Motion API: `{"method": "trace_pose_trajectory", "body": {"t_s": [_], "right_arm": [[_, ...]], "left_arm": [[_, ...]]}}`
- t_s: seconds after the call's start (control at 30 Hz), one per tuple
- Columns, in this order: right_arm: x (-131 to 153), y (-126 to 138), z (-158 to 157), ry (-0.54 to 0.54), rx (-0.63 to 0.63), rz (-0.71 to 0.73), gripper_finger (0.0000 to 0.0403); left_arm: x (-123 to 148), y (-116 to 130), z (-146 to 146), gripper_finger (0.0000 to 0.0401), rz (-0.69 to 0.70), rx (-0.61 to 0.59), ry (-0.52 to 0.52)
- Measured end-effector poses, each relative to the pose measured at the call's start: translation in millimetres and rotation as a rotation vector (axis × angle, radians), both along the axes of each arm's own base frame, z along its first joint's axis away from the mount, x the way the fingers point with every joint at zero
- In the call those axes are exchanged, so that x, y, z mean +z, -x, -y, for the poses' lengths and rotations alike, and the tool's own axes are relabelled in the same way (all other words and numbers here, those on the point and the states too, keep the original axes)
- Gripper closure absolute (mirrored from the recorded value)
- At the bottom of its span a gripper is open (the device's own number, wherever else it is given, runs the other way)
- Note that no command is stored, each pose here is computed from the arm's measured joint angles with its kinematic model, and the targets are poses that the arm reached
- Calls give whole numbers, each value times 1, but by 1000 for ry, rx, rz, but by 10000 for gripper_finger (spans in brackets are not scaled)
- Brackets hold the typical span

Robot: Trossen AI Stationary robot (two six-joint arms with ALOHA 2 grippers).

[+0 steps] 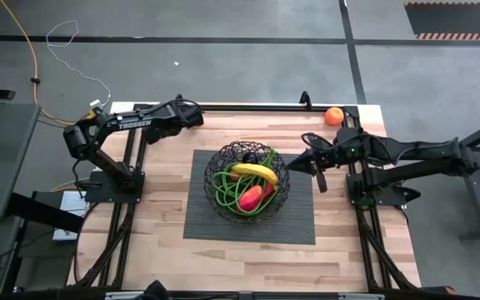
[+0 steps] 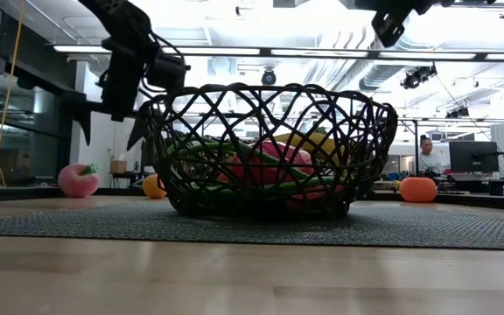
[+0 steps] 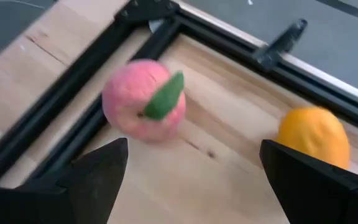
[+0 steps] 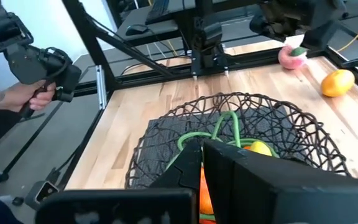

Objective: Build produce basket
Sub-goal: Put the pink peach into the black wire basket

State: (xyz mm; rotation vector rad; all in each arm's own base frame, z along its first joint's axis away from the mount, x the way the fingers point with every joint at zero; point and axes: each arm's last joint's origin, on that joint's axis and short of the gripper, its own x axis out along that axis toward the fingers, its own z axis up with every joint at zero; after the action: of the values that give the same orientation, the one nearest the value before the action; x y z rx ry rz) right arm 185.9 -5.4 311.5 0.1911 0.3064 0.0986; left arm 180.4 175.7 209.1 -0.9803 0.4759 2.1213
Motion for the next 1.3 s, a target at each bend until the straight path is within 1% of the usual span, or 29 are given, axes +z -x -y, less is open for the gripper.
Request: {"method": "trace_pose_trajectory", "body": {"t_s": [0.13,0.23,0.37,0.53,0.6,0.67,0.77,0.8,0.87,0.97,1.03,1.1,1.17,1.23,1.3], "right_arm": [[0,0,5,9,-26,0,403],[0,1,10,22,-38,-1,403],[0,3,16,9,-15,-3,403],[0,4,23,-2,34,4,403],[0,5,27,-1,39,8,403],[-1,8,30,6,43,4,403],[-1,10,34,5,25,0,403],[0,10,35,6,20,4,403],[0,11,36,5,19,7,403],[1,12,36,5,20,12,403],[1,12,36,2,21,11,403],[1,12,36,-2,27,11,403],[1,12,36,-7,28,11,403],[1,12,36,-7,28,11,403],[1,12,36,-7,27,11,403]], "left_arm": [[0,5,-4,45,-21,0,12],[0,2,-2,45,6,2,22],[1,-4,2,45,83,26,52],[1,-6,4,45,112,60,22],[1,-5,2,45,122,80,25],[0,-2,0,45,140,89,58],[-1,0,-3,46,154,40,151],[-1,1,-3,45,152,25,168],[-1,2,-6,45,161,32,170],[0,5,-10,44,192,112,120],[3,6,-10,45,162,140,72],[5,7,-11,45,117,166,50],[6,11,-10,45,32,217,65],[5,17,-11,44,-69,292,95],[-2,21,-13,44,-158,362,140]]}}
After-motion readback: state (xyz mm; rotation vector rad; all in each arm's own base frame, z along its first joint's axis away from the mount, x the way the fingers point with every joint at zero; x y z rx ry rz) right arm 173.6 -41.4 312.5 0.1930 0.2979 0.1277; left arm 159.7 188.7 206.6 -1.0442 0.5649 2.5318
